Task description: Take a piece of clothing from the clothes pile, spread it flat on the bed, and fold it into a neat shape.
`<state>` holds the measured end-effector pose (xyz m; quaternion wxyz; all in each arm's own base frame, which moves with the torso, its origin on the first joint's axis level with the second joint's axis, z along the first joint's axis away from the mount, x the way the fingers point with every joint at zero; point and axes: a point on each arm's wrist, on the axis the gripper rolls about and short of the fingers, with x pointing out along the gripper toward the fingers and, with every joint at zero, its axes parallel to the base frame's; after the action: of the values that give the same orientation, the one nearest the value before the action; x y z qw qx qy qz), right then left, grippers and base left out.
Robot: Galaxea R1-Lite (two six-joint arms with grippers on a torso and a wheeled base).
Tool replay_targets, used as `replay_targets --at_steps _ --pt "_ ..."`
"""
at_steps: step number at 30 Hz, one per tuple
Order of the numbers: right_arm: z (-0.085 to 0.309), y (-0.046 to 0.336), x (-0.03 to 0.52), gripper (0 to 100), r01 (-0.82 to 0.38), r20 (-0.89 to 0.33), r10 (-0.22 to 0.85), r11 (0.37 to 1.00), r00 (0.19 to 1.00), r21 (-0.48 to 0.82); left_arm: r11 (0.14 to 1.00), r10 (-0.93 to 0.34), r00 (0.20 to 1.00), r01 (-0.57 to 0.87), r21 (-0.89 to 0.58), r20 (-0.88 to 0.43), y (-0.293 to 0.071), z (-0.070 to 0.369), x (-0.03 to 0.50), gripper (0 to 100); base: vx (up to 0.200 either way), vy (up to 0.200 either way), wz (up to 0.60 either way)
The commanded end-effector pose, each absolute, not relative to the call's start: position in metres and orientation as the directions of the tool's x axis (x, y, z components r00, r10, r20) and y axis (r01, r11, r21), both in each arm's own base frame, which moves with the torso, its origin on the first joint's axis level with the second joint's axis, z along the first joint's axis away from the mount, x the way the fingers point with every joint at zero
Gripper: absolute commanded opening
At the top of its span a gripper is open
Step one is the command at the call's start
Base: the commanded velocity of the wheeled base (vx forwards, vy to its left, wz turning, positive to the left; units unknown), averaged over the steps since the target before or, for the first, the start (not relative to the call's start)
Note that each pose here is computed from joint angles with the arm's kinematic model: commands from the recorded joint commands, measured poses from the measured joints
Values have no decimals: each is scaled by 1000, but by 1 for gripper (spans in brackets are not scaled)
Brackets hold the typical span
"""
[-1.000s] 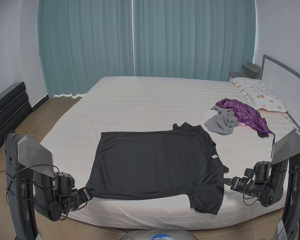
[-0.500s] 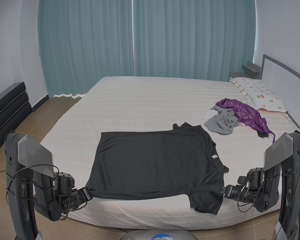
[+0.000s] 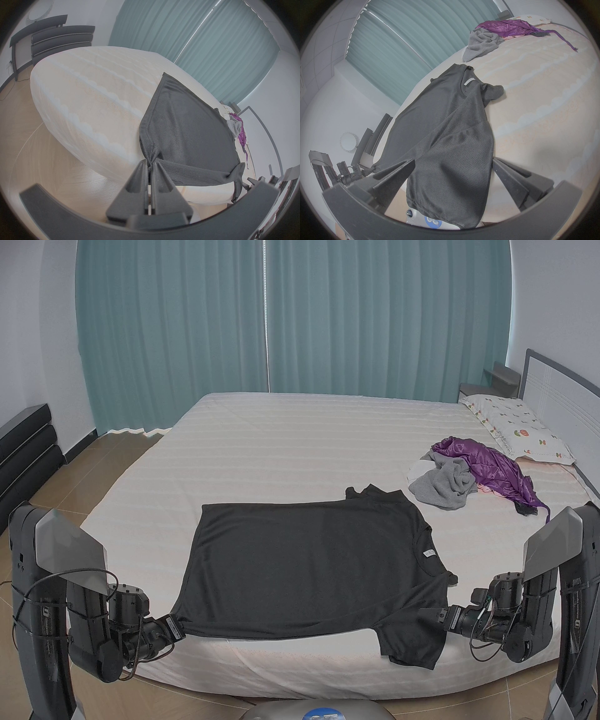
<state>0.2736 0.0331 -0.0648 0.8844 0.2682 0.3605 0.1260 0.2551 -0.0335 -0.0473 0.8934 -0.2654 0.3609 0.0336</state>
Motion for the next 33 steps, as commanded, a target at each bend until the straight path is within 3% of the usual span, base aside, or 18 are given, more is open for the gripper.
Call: replay_targets --at_steps 1,5,6,22,33 --pt "-65 34 275 100 -37 -561 417 824 715 565 857 -131 737 -252 -450 -663 -33 -48 255 0 0 0 0" --pt "-65 33 275 100 -34 -563 416 824 714 565 857 -131 737 -252 -450 -663 -33 -48 255 0 0 0 0" --pt "-65 33 275 0 -33 -563 415 824 715 565 857 -132 738 -251 -450 -662 -34 -48 256 0 0 0 0" --pt "-53 18 260 0 23 -581 368 832 726 555 856 -130 738 -253 -450 -662 -33 -48 256 0 0 0 0" --pt "-33 3 238 0 23 -568 411 796 713 605 856 -129 736 -255 -449 -664 -32 -45 252 0 0 0 0"
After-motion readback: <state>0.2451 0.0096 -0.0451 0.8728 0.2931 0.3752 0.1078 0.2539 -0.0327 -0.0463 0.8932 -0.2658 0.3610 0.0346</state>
